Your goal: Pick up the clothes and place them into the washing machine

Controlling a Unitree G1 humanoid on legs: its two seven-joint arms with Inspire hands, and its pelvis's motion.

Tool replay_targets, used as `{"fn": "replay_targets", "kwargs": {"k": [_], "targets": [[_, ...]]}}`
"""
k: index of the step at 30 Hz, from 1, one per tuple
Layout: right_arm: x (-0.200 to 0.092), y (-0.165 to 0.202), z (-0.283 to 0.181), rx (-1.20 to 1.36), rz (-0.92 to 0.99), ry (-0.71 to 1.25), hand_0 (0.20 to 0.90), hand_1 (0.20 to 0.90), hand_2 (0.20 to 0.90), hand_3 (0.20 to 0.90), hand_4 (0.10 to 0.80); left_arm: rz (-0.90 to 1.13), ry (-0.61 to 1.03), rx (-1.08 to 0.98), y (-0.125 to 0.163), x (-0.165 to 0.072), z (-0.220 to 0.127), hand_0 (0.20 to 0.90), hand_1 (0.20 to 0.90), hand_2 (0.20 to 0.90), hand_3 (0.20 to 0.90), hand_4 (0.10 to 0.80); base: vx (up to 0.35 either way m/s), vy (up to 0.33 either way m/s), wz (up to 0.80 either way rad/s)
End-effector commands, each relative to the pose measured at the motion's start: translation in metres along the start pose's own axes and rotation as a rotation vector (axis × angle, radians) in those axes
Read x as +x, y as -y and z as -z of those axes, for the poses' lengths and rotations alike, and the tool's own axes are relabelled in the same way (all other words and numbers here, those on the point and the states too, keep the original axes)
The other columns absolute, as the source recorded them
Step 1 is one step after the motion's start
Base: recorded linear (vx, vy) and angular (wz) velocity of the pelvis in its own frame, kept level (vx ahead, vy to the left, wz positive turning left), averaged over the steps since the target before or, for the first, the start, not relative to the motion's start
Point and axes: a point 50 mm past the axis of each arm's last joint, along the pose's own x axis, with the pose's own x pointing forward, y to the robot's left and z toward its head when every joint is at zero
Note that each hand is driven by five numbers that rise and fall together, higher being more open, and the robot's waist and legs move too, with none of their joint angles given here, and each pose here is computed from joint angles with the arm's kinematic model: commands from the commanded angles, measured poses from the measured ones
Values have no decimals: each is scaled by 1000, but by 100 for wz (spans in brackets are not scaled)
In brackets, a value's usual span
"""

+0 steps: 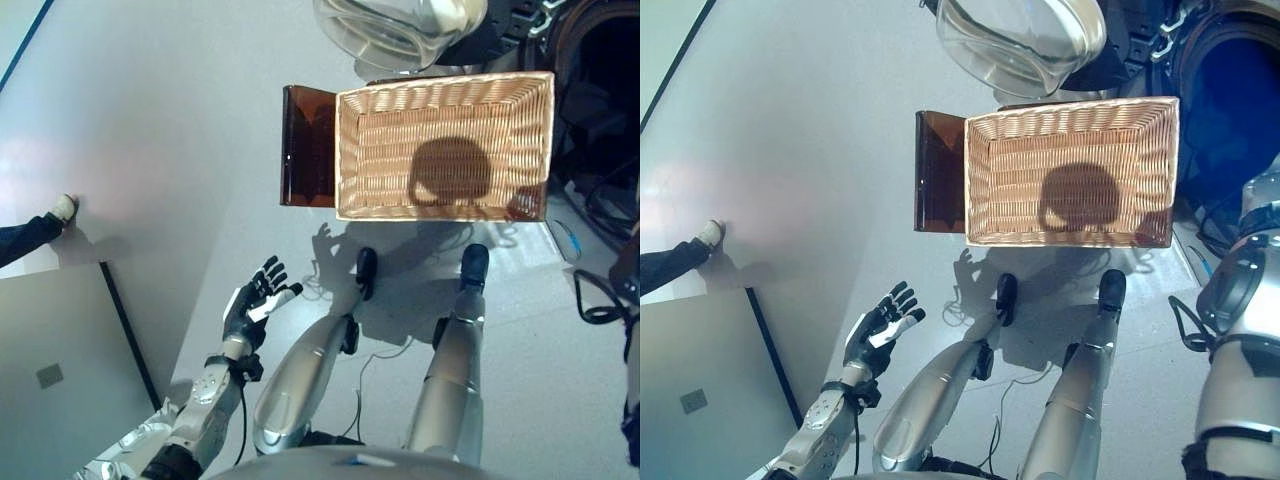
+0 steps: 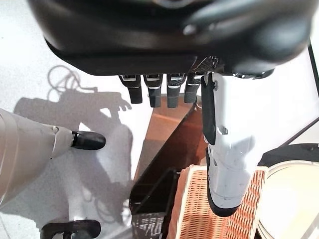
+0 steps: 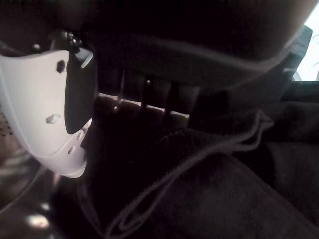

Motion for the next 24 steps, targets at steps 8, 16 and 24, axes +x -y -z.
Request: {"fn": "replay_targets", "kwargs": {"k": [8,16,24], "targets": [[-2,-26,-135,19,-143,511,200,200,200,200,300,-77,-16,-7,-22,-29,10,900,900,900,900,800,3,1,-3],[-9,-45,-102,-158,-320,448,200,200,200,200,300,-49,8,-25,-19,-26,4,900,900,900,900,800,-16,-29,-5],[-22,-64,-71,-375,-438,416,200,200,200,200,300,33,32,-43,-5,-26,-2,900,900,900,900,800,-44,-78,3]]}}
